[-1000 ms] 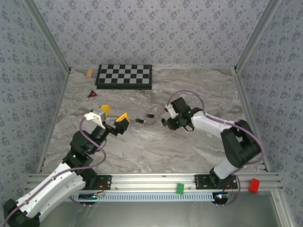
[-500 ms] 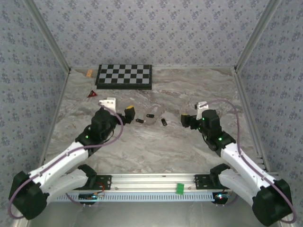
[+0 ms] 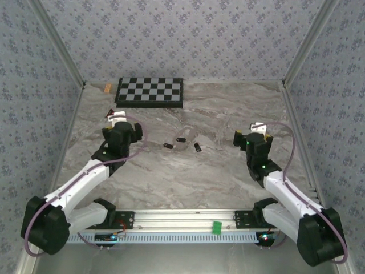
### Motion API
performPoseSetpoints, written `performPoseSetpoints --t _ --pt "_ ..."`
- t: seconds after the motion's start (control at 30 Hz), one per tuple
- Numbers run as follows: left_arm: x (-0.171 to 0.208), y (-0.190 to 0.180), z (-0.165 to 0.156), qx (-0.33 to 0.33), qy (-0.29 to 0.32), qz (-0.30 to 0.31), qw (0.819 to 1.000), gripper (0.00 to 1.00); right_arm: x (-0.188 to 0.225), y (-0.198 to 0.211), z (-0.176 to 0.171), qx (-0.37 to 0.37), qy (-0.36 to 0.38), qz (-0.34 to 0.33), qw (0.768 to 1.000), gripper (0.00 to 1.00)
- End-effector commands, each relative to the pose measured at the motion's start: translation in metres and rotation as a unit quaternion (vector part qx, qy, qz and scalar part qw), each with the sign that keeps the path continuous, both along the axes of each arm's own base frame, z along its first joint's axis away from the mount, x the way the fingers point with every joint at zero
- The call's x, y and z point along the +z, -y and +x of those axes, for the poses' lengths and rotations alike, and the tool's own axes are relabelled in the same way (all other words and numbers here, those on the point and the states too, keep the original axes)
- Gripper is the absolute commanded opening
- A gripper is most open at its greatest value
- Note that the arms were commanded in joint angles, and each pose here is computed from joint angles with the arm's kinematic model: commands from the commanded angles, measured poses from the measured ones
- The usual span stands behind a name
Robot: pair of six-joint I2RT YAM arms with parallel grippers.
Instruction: Put the keys on the keyring
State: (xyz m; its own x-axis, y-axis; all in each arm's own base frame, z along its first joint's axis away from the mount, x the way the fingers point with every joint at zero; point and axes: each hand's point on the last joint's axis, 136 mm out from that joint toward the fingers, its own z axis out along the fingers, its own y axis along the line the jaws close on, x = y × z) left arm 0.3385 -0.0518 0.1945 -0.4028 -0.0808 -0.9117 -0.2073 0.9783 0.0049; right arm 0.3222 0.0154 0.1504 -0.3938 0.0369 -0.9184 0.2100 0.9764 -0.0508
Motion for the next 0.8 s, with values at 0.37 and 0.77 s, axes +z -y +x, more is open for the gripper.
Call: performPoseSetpoints --t 0.37,0.77 --pt "-0.077 -0.082 0.032 0.011 -0.042 0.076 0.996 1.0 -0.027 0.034 0.042 -0.051 0.034 -0.094 0.994 1.0" --pt "-0.104 -0.064 0.051 -0.07 0.036 0.003 0.997 1.0 -0.054 0.042 0.036 0.006 0.087 -0.028 0.996 1.0"
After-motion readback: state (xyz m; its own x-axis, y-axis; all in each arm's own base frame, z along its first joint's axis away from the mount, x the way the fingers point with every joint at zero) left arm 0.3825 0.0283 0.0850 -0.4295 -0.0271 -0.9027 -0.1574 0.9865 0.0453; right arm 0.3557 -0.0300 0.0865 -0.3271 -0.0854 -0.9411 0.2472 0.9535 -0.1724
